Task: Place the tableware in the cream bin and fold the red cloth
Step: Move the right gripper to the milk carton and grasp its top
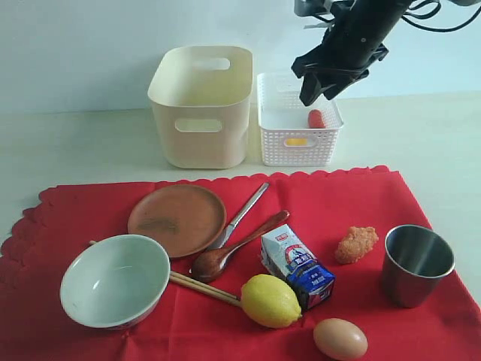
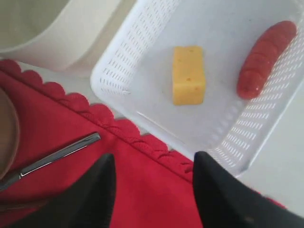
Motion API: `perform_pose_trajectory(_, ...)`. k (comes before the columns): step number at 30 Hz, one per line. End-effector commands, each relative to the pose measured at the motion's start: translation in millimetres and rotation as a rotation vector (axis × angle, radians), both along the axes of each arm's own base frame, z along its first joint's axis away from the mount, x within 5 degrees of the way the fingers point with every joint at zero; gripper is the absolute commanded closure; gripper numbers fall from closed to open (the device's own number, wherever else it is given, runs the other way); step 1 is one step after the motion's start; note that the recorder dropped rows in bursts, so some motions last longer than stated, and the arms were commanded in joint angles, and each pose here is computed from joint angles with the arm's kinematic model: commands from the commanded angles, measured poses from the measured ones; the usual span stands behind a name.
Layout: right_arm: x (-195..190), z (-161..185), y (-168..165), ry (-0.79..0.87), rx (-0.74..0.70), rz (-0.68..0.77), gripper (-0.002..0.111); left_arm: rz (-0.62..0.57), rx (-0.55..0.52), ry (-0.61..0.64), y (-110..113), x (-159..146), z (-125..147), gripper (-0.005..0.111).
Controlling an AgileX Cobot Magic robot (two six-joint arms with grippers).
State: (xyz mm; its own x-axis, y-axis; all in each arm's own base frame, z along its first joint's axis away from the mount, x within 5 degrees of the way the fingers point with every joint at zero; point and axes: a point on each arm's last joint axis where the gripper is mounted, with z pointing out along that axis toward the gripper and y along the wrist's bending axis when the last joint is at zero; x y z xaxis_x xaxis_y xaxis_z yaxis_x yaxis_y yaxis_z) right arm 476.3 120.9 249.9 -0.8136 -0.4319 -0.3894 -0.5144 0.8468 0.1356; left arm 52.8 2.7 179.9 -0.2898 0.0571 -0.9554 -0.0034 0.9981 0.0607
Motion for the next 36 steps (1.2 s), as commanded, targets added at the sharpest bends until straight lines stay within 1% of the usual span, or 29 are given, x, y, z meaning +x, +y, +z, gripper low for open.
perform_pose_trajectory(1,-10.2,1.7,-2.3,0.035,0.016,-0.009,0.064,0.001,0.002,-0.013,0.1,0.1,0.2,0.013)
perform_pose_trajectory(6,-24.7,-6.7,-5.2,0.097,0.003,-0.008,0.068,0.001,0.002,-0.013,0.1,0.1,0.2,0.013)
perform_pose_trajectory(14,-59.4,-8.0,-12.2,0.176,-0.013,-0.01,0.07,0.001,0.002,-0.013,0.1,0.1,0.2,0.013)
perform_pose_trajectory(19,-79.9,-4.2,-16.3,0.169,-0.007,-0.027,0.072,0.001,0.002,-0.013,0.1,0.1,0.2,0.013)
perform_pose_trajectory(24,-104.0,1.5,-18.1,0.189,0.028,-0.039,0.072,0.001,0.002,-0.013,0.1,0.1,0.2,0.013)
perform_pose_trajectory(32,-139.5,17.9,-24.7,0.143,0.046,-0.075,0.072,0.001,0.002,-0.013,0.1,0.1,0.2,0.013)
perform_pose_trajectory(36,-159.8,22.5,-13.2,0.116,0.032,-0.033,0.074,0.001,0.002,-0.013,0.1,0.1,0.2,0.013)
